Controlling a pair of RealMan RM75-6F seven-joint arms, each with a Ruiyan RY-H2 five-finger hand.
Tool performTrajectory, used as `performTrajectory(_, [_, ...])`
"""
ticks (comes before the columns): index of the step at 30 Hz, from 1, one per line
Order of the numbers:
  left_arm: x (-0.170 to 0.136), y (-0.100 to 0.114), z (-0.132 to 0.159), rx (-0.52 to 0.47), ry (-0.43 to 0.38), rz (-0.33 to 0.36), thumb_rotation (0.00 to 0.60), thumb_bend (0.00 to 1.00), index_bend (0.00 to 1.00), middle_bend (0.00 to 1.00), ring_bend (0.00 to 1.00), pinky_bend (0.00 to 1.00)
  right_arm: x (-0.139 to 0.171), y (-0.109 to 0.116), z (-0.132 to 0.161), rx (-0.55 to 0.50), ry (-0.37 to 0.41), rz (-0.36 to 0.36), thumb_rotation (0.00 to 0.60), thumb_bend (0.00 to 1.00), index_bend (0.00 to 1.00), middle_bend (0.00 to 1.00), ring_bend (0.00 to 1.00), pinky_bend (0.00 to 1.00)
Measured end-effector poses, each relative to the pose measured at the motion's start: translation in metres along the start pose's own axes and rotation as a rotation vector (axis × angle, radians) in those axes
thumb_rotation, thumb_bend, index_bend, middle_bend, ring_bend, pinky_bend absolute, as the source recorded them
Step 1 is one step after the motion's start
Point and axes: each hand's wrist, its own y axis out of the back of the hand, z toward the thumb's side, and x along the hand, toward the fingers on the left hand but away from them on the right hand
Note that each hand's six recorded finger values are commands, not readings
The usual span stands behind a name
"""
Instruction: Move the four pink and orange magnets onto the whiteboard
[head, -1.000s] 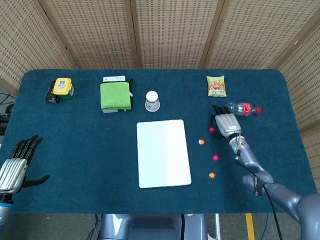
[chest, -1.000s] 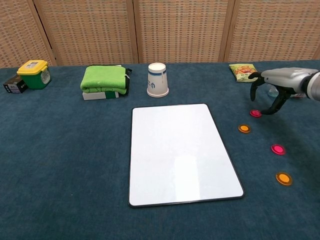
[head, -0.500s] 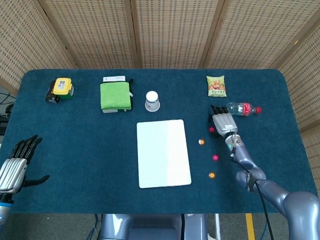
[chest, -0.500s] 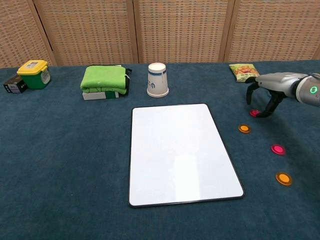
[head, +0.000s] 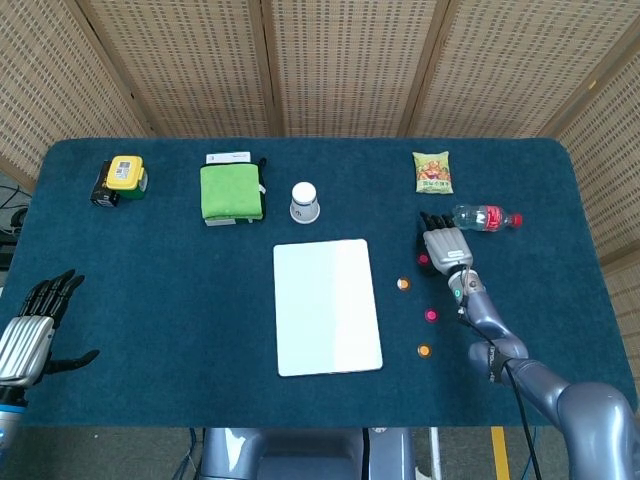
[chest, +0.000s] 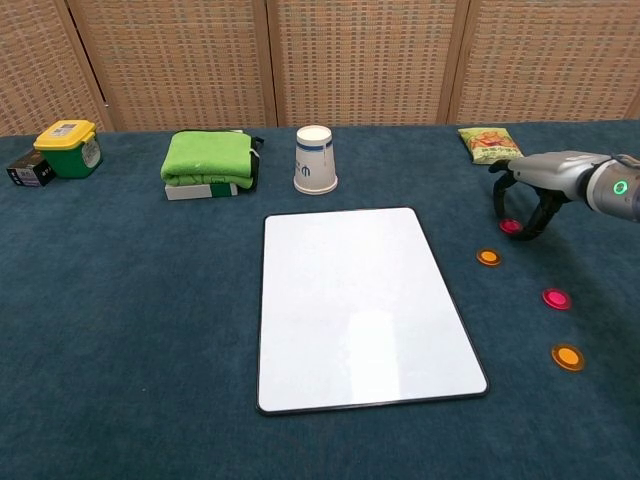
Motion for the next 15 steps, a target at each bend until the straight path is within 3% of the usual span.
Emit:
performTrajectory(6, [-0.0002, 0.0, 0.0001, -0.001, 0.0, 0.001, 0.6, 0.02, 0.0, 0.0, 0.0, 0.0, 0.0002, 0.001, 0.0015, 0.012, 0.008, -0.015, 0.6, 0.33, 0.52, 0.0, 0.0, 0.0])
performTrajectory(15, [-0.0004, 0.0, 0.0005, -0.002, -0.002, 0.0, 0.6, 0.02, 0.0, 0.0, 0.0, 0.0, 0.0037, 0.0084, 0.0005, 0.021, 0.023, -0.057, 0.6, 0.34, 0.53, 0.0, 0.0, 0.0])
